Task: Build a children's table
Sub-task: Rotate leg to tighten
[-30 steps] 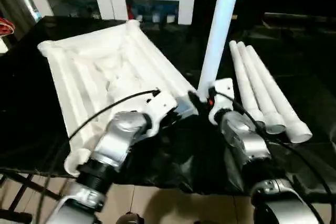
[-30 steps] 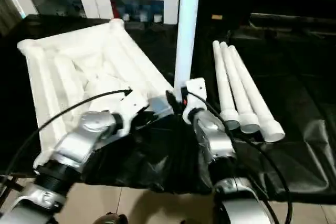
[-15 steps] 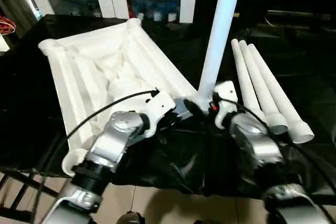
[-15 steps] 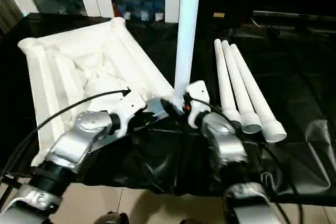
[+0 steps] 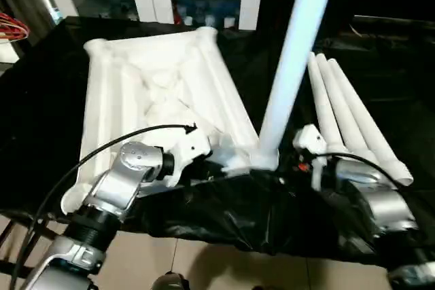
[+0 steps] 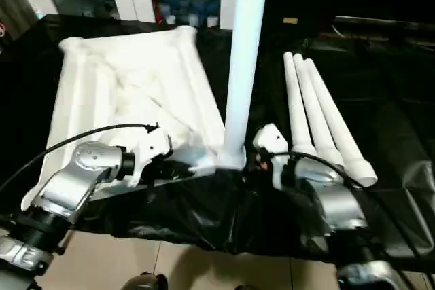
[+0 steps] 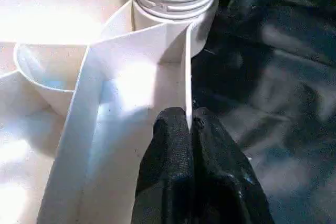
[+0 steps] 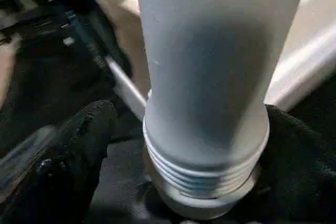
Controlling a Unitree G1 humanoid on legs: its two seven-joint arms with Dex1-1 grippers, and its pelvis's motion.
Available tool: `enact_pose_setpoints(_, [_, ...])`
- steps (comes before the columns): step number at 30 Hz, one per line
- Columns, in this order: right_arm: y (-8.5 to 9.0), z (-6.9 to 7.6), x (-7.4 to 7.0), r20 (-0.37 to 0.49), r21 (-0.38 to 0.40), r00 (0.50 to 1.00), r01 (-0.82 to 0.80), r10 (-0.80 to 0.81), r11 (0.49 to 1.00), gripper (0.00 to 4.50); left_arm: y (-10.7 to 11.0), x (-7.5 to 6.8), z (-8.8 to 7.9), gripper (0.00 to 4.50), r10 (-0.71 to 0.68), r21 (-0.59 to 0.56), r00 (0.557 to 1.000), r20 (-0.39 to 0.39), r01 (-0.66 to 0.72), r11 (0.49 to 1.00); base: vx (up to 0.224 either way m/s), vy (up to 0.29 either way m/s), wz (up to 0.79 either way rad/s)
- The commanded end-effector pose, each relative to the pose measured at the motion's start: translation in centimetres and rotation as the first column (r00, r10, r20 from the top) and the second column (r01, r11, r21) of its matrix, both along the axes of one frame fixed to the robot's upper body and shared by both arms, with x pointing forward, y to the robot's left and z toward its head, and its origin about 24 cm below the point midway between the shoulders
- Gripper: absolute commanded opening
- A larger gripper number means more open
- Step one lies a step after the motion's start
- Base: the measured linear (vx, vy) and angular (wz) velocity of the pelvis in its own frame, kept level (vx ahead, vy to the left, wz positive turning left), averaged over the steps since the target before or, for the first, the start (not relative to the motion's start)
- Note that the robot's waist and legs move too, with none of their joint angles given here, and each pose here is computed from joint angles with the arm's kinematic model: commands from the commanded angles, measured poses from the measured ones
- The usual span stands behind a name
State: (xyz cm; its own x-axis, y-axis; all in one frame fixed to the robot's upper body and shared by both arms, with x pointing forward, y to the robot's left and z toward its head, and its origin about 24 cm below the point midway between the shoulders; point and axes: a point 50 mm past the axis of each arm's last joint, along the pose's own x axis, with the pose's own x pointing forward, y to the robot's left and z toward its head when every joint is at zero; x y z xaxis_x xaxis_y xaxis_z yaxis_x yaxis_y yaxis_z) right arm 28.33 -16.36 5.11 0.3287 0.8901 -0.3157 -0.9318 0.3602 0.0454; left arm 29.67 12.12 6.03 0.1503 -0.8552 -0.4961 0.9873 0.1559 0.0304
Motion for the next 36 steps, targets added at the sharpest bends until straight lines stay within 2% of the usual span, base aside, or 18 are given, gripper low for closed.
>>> enact_pose_setpoints(1, [1.6,-0.8,-1.3,-0.061,0.001,0.988,-0.14,0.14,0.99,4.37,-0.8,0.0,0.6,0.0,-0.084,-0.008,0.996,0.01,0.085,0.996,0.0,0.0,0.0])
enact_pose_setpoints(4, [1.6,-0.6,-1.6,-0.064,-0.011,0.983,-0.174,0.173,0.985,4.37,-0.2,-0.1,0.6,0.0,-0.12,0.007,0.993,-0.006,0.12,0.993,0.0,0.0,0.0])
enact_pose_setpoints(7, [1.6,-0.6,-1.8,-0.068,-0.009,0.98,-0.19,0.189,0.982,4.04,0.1,-0.2,0.6,0.0,-0.141,0.015,0.99,-0.015,0.141,0.99,0.0,0.0,0.0])
enact_pose_setpoints(9, [1.7,-0.5,-1.9,-0.074,-0.004,0.977,-0.199,0.198,0.98,4.04,0.3,-0.2,0.6,0.0,-0.15,0.018,0.989,-0.02,0.15,0.989,0.0,0.0,0.0])
enact_pose_setpoints(11, [1.7,-0.5,-2.0,-0.078,0.002,0.976,-0.205,0.204,0.979,3.69,0.4,-0.3,0.5,0.0,-0.154,0.022,0.988,-0.022,0.155,0.988,0.0,0.0,0.0])
enact_pose_setpoints(18, [1.9,-0.6,-2.3,-0.09,0.012,0.973,-0.214,0.214,0.977,3.24,0.7,-0.3,0.4,0.0,-0.159,0.029,0.987,-0.025,0.16,0.987,0.0,0.0,0.0])
enact_pose_setpoints(21, [1.9,-0.6,-2.4,-0.092,0.013,0.972,-0.215,0.215,0.977,2.9,0.7,-0.3,0.3,0.0,-0.158,0.028,0.987,-0.025,0.159,0.987,0.0,0.0,0.0])
enact_pose_setpoints(25, [2.2,-0.9,-2.6,-0.118,0.052,0.974,-0.19,0.194,0.981,2.82,0.3,-0.2,0.2,0.0,-0.129,0.008,0.991,-0.021,0.129,0.992,0.0,0.0,0.0])
enact_pose_setpoints(27, [2.4,-1.0,-2.5,-0.121,0.067,0.978,-0.163,0.17,0.984,2.81,0.0,-0.1,0.2,0.0,-0.102,-0.008,0.995,-0.018,0.102,0.995,0.0,0.0,0.0])
enact_pose_setpoints(30, [3.5,-1.9,-1.3,-0.1,0.083,0.995,0.015,-0.006,0.996,2.8,-1.2,0.6,0.1,0.0,0.016,-0.033,1.0,0.019,-0.016,0.999,0.0,0.0,0.0])
enact_pose_setpoints(33, [4.6,-2.9,0.1,-0.094,0.074,0.979,0.19,-0.183,0.979,2.79,-2.3,1.1,0.0,0.0,0.117,-0.035,0.991,0.071,-0.115,0.993,0.0,0.0,0.0])
enact_pose_setpoints(36, [5.6,-3.4,0.8,-0.093,0.066,0.96,0.269,-0.262,0.961,2.78,-2.9,1.3,0.1,0.0,0.176,-0.042,0.98,0.087,-0.173,0.984,0.0,0.0,0.0])
